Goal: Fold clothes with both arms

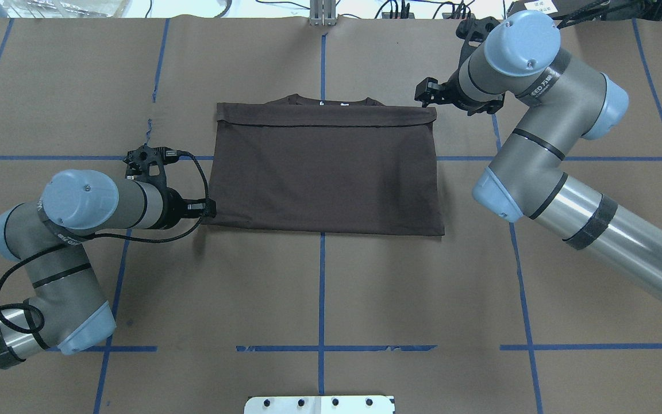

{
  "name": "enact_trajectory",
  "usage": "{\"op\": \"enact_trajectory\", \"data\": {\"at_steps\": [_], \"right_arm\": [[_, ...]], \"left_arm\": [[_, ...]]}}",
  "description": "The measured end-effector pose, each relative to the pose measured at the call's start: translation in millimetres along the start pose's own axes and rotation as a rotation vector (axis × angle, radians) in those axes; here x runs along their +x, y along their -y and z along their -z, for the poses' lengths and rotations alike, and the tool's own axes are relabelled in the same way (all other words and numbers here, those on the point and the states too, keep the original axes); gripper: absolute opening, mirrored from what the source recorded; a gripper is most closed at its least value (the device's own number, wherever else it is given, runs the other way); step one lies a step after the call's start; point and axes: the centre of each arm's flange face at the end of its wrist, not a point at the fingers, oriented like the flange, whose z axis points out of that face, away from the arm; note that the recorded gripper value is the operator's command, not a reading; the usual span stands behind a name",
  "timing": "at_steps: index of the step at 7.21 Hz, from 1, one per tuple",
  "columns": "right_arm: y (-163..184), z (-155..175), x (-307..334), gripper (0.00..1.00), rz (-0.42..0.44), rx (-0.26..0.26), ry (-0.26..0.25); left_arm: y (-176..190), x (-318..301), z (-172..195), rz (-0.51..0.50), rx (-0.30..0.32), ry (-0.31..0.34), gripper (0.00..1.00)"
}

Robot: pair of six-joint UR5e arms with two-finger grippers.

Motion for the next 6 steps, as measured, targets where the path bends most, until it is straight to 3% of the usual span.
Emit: {"op": "enact_trajectory", "data": {"at_steps": [4, 5, 6], "right_arm": [[-1.7, -4.2, 4.4, 1.00, -0.002, -0.004, -0.009], [-1.7, -5.0, 4.9, 1.00, -0.002, -0.005, -0.010], [-1.7, -5.3, 5.0, 1.00, -0.001, -0.005, -0.011]], "left_arm": [[-8.5, 5.6, -4.2, 0.012, -0.013, -0.004, 0.26], [-9.7, 7.7, -4.0, 0.016, -0.014, -0.007, 0.16], [-10.9, 8.8, -4.1, 0.018, -0.016, -0.008, 0.00]]}}
